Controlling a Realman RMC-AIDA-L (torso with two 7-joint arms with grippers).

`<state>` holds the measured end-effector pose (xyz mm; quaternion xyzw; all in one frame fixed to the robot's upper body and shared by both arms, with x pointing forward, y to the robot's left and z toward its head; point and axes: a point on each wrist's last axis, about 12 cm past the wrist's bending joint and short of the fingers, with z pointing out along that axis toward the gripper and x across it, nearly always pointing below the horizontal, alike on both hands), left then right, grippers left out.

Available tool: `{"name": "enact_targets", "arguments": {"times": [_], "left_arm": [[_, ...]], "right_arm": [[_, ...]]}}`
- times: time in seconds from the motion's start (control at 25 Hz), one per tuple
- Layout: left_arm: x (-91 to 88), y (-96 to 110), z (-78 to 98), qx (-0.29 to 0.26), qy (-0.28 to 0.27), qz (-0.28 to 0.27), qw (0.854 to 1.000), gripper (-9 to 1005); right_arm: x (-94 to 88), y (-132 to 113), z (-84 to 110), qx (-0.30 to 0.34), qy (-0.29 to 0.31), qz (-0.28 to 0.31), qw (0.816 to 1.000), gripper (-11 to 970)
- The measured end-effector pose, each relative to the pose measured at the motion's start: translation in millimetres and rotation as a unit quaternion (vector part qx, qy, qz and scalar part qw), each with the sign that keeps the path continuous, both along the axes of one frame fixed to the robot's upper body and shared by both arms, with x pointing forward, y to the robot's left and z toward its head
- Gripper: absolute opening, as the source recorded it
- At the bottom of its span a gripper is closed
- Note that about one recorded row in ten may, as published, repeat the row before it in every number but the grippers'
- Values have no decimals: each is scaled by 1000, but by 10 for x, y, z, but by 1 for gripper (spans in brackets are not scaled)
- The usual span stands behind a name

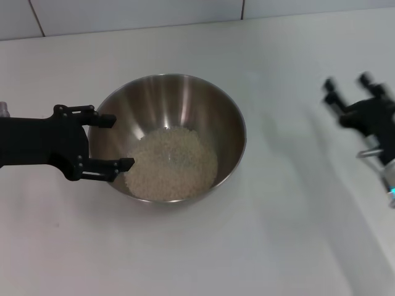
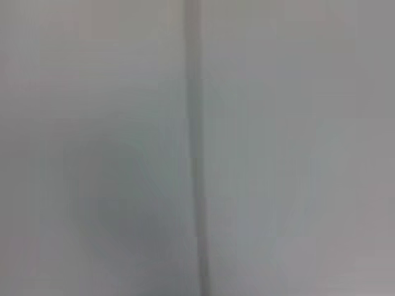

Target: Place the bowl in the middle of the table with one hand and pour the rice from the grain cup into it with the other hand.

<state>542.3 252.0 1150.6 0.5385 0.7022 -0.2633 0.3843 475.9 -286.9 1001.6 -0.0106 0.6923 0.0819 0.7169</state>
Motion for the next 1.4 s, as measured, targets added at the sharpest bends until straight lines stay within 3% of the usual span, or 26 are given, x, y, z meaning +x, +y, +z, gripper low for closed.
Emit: {"name": "enact_targets", "arguments": {"times": [0.12,0.2,0.28,0.36,0.44,0.6,0.68,0.96,1.4], "left_arm": [[1,0,1,0,-1,0,1000,862],[4,-1,2,0,-1,0,1000,862],[5,1,4,0,-1,1,1000,862],[6,4,5,0,-2,2,1000,862],[11,-2,7,0,-3,2,1000,862],[27,-24,22,-1,-5,0,1000,862],[32,-29,27,-1,-4,0,1000,862],[35,-34,30,-1,-4,0,1000,863],[35,-31,29,-1,-3,0,1000,863]], "right_arm": [[-19,-259,225,8,-79,22,997,632],[120,-433,421,13,-99,97,990,690],[319,-543,619,16,-75,195,978,755],[547,-550,835,-18,-24,304,952,820],[724,-481,1031,-70,24,388,919,820],[953,-163,1386,-179,115,489,846,820],[1010,21,1533,-221,149,508,819,820],[1102,403,1720,-275,232,523,772,820],[1138,478,1716,-282,239,519,771,820]]}}
